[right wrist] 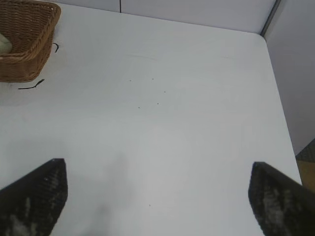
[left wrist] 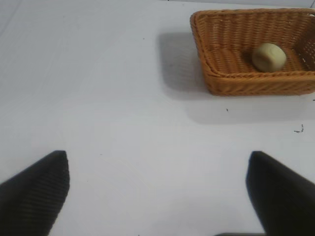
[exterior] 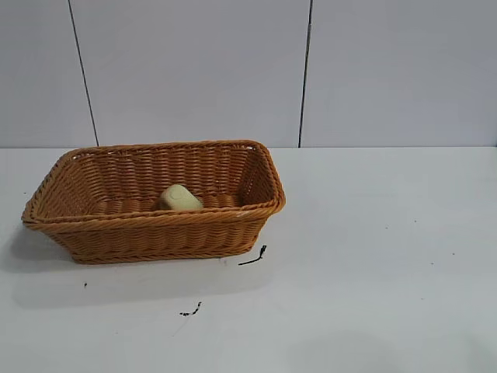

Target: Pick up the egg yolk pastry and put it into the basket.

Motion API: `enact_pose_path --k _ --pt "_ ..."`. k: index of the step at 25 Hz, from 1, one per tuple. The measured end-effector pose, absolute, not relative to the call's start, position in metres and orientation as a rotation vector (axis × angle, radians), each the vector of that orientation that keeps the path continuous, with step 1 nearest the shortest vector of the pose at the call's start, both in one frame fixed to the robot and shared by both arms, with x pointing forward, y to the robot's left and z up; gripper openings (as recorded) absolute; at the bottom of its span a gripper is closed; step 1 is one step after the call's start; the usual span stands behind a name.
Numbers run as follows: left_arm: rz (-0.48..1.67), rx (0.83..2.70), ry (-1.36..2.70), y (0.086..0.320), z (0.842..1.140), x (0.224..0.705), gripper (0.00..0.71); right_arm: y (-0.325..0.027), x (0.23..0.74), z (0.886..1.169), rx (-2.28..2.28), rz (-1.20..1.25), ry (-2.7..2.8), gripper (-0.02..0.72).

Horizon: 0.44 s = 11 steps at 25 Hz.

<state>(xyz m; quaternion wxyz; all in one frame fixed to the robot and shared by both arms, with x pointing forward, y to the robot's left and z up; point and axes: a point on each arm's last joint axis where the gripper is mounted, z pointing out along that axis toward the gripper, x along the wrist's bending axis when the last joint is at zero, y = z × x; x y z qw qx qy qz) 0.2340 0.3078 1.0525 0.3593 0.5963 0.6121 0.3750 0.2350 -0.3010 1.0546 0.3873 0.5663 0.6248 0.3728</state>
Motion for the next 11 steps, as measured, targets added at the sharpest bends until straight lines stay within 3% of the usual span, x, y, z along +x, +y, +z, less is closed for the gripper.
enact_pose_path --k 11 --pt "0.967 1.538 1.578 0.3078 1.0525 0.2340 0.696 -0.3011 0.2350 1.0546 1.444 0.950 1.588 0.694"
